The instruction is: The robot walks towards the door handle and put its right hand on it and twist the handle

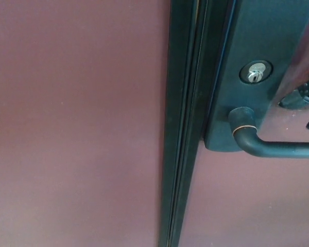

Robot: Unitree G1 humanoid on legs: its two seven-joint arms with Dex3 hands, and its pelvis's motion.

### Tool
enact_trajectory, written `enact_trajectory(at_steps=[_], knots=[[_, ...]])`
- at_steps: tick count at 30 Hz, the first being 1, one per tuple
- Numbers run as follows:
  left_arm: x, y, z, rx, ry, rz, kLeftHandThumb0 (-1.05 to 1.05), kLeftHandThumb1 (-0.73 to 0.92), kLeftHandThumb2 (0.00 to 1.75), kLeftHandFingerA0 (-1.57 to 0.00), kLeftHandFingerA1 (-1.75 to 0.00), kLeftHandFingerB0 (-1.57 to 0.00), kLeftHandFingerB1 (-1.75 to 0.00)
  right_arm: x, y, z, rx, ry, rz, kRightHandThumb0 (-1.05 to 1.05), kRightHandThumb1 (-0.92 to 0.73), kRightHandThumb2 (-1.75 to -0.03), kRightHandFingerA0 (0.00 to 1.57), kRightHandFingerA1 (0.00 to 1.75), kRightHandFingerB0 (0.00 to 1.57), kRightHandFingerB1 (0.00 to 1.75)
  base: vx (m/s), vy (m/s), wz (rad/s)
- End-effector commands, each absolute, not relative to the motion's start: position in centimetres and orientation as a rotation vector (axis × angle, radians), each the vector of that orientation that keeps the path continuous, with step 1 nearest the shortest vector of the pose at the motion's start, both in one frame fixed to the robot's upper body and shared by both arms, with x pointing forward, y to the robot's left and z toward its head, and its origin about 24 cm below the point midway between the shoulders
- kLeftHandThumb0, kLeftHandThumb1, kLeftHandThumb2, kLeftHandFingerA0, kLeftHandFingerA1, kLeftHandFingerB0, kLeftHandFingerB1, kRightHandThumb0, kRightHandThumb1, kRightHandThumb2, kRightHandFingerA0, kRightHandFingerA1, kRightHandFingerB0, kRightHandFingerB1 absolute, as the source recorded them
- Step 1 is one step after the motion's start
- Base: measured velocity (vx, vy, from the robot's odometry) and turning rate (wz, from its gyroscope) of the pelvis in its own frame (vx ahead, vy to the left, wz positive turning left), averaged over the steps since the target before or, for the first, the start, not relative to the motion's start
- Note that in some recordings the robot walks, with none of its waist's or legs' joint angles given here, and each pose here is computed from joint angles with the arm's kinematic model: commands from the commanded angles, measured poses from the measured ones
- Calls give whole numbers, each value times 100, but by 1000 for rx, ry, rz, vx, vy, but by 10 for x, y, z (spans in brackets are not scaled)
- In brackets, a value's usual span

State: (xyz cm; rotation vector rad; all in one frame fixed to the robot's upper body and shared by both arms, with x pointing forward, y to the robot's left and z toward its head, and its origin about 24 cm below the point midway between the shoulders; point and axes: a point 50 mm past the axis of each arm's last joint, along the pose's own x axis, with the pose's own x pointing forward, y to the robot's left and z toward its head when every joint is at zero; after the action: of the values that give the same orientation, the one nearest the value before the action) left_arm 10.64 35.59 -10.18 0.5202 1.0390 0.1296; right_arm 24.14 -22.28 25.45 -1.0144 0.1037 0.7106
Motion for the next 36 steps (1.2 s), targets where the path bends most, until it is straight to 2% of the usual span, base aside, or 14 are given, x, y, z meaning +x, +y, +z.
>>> enact_trajectory(at_steps=[1, 16, 36], knots=[[102, 357, -102, 522, 1049, 129, -28, 56, 57, -65, -47, -53, -41, 240, -221, 244, -1033, 149, 740, -53, -42, -80, 40, 53, 26, 44, 0, 0, 0], [105, 358, -100, 517, 1035, 125, -27, 56, 57, -65, -47, -53, -41, 246, -198, 218, -1080, 206, 851, -53, -42, -80, 41, 54, 26, 44, 0, 0, 0], [102, 358, -101, 515, 1036, 132, -28, 55, 57, -65, -47, -53, -41, 258, -189, 201, -1209, 266, 869, -55, -43, -81, 42, 53, 27, 44, 0, 0, 0]])
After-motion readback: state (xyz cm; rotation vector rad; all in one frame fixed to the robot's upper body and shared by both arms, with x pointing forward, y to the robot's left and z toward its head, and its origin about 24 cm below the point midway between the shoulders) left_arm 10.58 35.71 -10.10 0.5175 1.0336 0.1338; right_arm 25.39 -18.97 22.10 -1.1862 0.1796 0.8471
